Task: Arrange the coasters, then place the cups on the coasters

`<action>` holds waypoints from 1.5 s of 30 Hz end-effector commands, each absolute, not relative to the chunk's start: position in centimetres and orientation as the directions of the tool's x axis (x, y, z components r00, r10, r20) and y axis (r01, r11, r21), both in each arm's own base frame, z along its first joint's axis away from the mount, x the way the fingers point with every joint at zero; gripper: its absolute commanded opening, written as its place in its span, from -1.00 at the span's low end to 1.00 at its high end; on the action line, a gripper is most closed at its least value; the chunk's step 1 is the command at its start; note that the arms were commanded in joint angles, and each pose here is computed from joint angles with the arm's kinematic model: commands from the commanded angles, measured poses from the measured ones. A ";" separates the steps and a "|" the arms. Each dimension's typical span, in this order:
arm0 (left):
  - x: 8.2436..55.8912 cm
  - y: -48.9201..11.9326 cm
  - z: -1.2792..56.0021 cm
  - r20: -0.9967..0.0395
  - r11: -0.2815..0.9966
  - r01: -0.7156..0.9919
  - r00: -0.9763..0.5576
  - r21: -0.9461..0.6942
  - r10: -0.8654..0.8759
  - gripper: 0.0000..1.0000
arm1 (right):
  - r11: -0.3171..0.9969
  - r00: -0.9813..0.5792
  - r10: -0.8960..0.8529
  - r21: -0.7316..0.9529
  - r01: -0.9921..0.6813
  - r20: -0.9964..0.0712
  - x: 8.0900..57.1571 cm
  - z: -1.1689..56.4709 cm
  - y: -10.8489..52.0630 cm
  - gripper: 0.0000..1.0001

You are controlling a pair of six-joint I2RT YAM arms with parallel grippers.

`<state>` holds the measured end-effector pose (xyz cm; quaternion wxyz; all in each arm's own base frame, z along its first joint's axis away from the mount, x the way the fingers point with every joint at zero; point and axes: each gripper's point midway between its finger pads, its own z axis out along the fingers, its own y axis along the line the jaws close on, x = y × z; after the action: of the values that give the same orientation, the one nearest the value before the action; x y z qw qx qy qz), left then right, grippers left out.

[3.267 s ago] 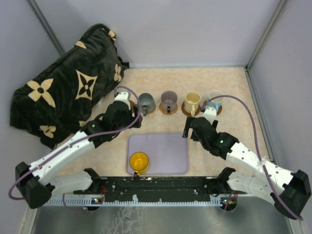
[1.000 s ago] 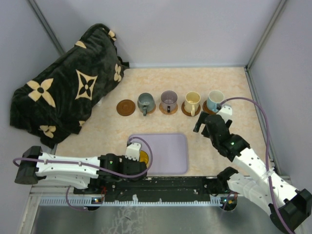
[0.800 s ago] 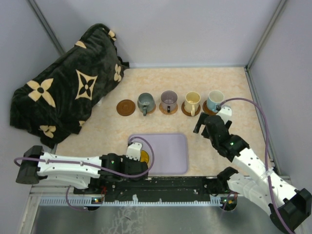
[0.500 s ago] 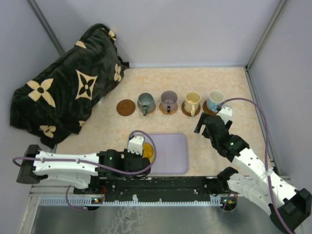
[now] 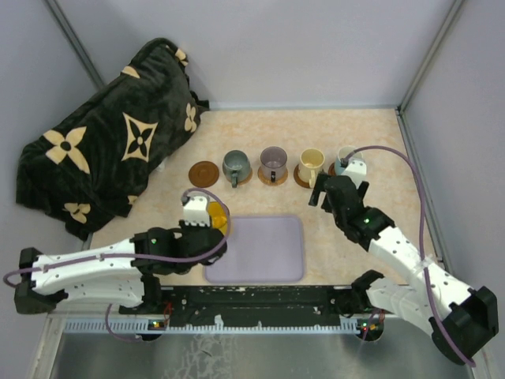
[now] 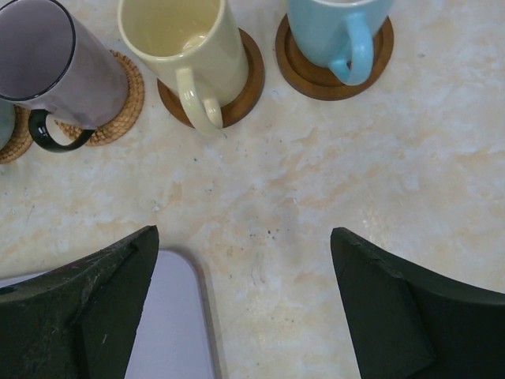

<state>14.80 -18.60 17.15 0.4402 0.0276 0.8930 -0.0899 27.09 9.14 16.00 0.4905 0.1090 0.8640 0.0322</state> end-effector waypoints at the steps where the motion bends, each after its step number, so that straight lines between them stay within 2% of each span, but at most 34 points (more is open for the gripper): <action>1: 19.1 -16.7 20.2 -0.869 0.981 0.100 -0.485 -0.165 -0.097 -1.00 | 0.975 -0.420 0.224 0.204 0.092 -0.879 30.1 19.3 11.2 0.79; 12: 25.7 -14.3 21.2 -0.910 0.996 0.025 -0.407 -0.091 -0.073 -1.00 | 0.984 -0.446 0.180 0.169 0.065 -0.877 33.8 17.6 13.1 0.79; 19: 27.8 -13.1 20.8 -0.911 0.995 0.002 -0.401 -0.103 -0.093 -1.00 | 0.984 -0.445 0.178 0.172 0.053 -0.878 35.7 17.2 14.1 0.78; 34: 27.5 -11.5 20.0 -0.903 0.993 -0.025 -0.414 -0.117 -0.117 -1.00 | 0.981 -0.467 0.186 0.187 0.045 -0.864 39.0 15.3 14.7 0.76; 45: 27.3 -11.4 19.7 -0.897 0.993 -0.030 -0.426 -0.116 -0.118 -1.00 | 0.980 -0.485 0.188 0.196 0.035 -0.854 39.5 14.4 15.3 0.76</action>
<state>26.58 -11.27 17.59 0.5023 -0.0246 0.8641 -0.0229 37.68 14.68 11.78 0.4708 0.0566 0.8786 0.0565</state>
